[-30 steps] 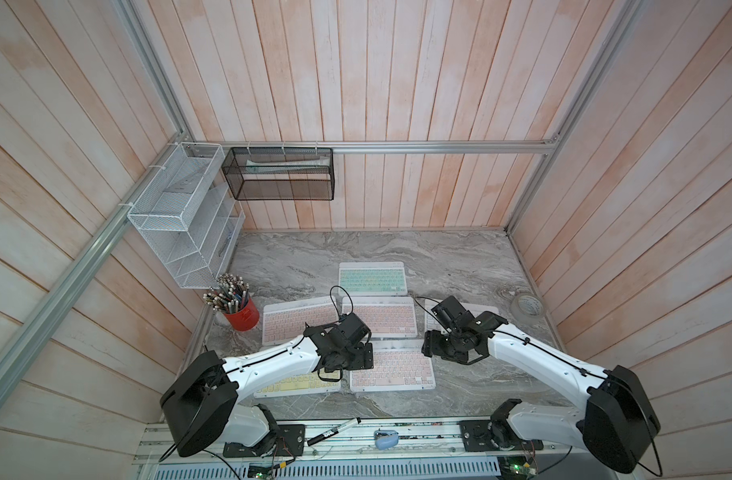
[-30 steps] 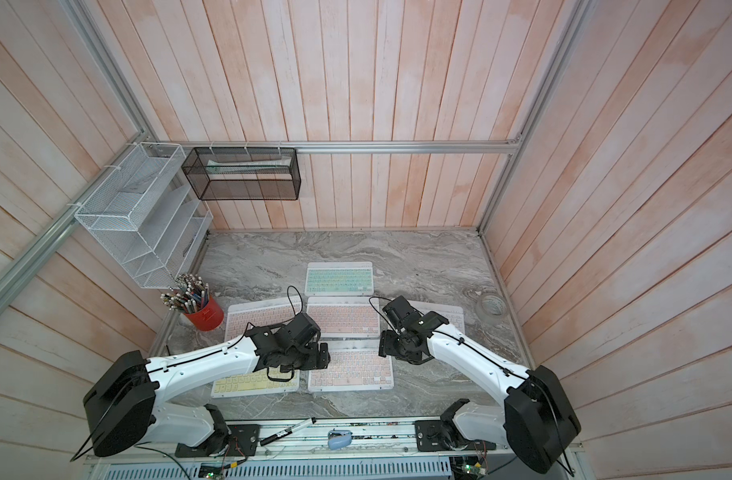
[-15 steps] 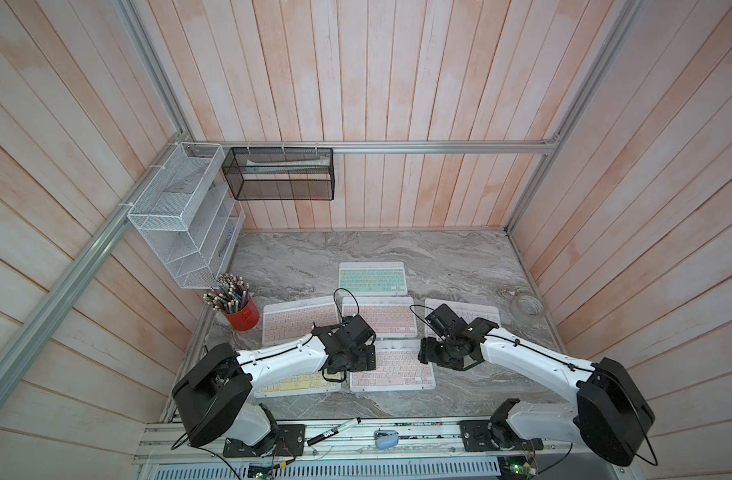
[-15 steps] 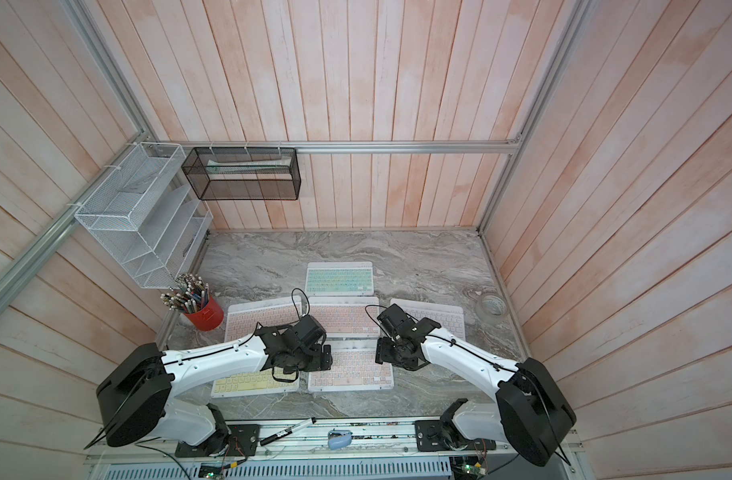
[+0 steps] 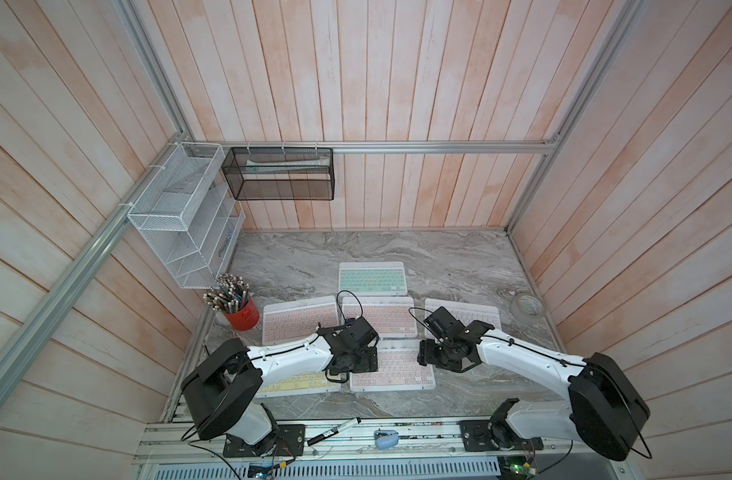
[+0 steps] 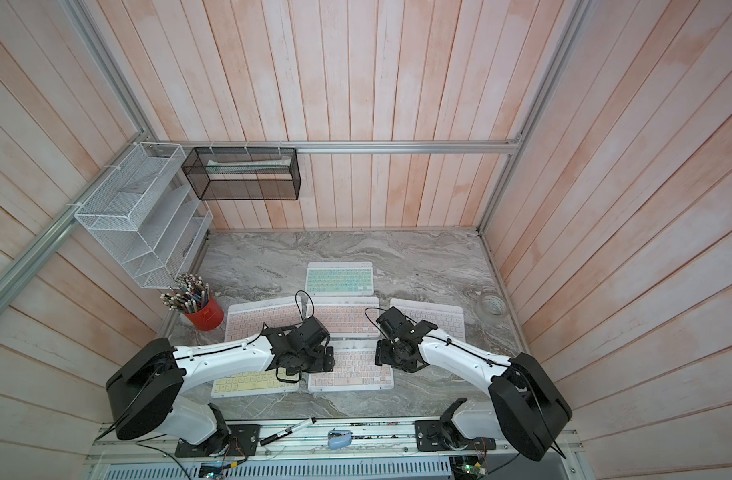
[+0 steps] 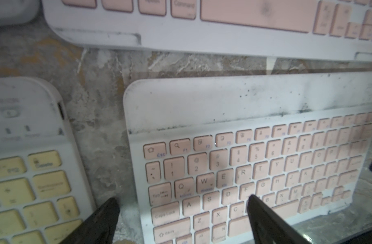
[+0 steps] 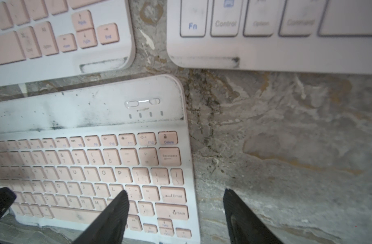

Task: Stack the numeric keypads
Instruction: Pick up the numeric keypad from the center of the board, then place the numeric keypad at the numeric keypad.

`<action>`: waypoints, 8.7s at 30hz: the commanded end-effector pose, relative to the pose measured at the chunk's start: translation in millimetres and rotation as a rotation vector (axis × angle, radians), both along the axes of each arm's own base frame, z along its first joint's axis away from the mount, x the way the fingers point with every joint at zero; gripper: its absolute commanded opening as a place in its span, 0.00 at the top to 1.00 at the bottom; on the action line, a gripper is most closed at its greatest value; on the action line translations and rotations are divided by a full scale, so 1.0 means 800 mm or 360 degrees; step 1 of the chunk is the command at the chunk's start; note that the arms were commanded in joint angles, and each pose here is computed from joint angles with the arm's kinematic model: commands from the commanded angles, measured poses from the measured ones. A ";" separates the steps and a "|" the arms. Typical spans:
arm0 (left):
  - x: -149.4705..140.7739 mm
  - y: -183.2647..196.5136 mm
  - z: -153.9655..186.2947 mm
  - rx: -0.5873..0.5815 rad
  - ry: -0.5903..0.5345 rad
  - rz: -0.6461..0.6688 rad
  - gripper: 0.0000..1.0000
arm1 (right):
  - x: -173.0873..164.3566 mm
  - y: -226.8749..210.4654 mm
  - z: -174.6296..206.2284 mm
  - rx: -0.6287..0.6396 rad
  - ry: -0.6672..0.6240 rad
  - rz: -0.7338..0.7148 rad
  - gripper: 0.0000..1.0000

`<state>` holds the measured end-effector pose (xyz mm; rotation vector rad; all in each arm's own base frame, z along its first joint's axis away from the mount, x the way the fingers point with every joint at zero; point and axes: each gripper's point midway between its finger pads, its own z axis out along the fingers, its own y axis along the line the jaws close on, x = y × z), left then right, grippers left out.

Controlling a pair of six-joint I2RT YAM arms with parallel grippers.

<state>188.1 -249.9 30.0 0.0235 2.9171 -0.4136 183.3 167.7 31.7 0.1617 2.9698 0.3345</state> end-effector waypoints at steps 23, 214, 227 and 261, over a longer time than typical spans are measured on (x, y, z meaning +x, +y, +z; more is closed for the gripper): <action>-0.003 -0.022 -0.008 -0.0071 0.0030 -0.0058 0.04 | -0.003 0.012 -0.029 0.0000 0.0044 0.0067 0.28; 0.282 0.003 0.287 -0.1687 -0.0624 -0.0155 1.00 | 0.323 0.021 0.207 0.1692 -0.0870 0.0205 0.46; 0.300 0.007 0.273 -0.1722 -0.0582 -0.0153 1.00 | 0.343 0.049 0.192 0.1745 -0.0805 0.0220 0.49; 0.397 0.083 0.146 -0.1176 -0.0558 0.0271 0.00 | 0.416 0.065 0.157 0.1862 -0.0749 -0.0081 1.00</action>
